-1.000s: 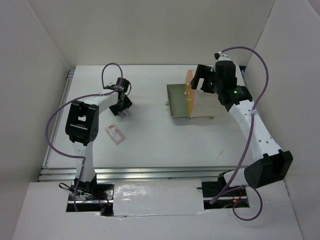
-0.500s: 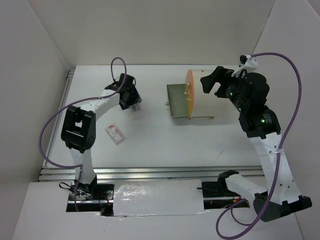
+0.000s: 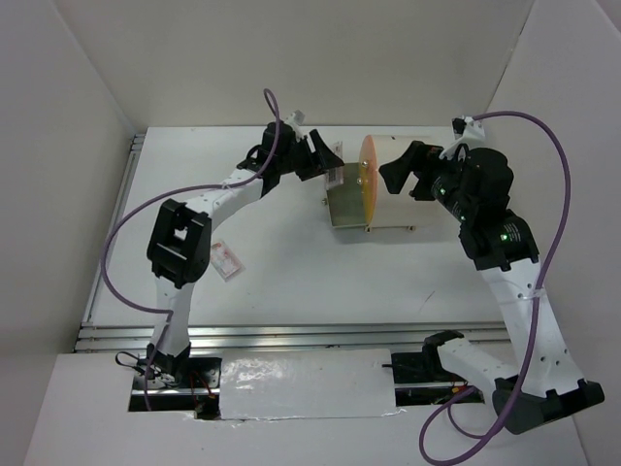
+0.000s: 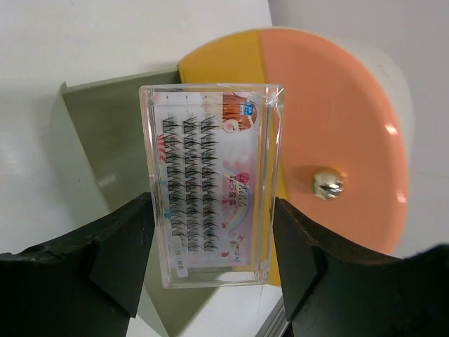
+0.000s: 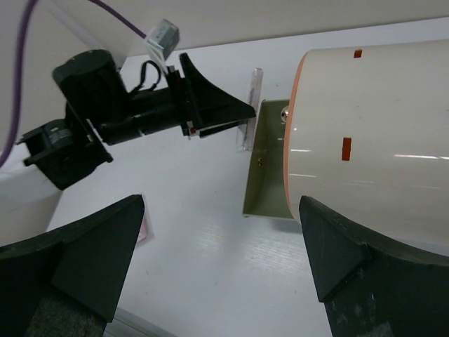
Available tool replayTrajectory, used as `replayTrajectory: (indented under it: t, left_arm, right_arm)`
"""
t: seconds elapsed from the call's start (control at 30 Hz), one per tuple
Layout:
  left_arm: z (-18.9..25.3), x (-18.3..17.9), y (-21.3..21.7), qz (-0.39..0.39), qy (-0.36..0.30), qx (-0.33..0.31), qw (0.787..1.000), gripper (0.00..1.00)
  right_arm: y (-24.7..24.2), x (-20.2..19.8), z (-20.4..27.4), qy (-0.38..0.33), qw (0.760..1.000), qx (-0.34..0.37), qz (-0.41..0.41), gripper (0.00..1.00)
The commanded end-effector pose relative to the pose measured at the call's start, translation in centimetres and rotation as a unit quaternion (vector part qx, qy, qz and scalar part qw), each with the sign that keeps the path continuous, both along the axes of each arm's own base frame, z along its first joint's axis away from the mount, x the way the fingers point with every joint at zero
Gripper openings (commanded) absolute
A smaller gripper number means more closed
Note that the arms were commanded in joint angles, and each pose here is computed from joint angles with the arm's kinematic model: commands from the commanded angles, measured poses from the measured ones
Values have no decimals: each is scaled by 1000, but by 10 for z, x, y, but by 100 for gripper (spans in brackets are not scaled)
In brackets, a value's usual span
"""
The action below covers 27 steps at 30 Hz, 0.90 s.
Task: Organize the makeup
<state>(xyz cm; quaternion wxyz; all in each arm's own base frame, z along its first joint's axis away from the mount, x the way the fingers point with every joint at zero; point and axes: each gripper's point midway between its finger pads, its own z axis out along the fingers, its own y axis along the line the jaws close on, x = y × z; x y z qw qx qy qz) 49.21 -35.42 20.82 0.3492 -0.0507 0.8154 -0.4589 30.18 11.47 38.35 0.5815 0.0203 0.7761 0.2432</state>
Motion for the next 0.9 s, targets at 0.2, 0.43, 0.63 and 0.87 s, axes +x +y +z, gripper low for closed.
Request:
replayTrajectory:
  t: [0.2,0.43,0.63,0.87]
  left_arm:
    - [-6,-2,-28,-31,7,-31,999,81]
    - [78,-23,-11,-32,-80,-43,995,99]
    - [46,-17,81,170,32,121,977,99]
    - [-65,-86,265,400,222,283,843,99]
  right_arm:
    - [2,-10,20,-34,999,3,12,100]
    - [4,-7,19,-32,999,4,15,100]
    - [4,-5,16,-29,999,3,15,100]
    - [16,-5,6,-22,999,7,47,100]
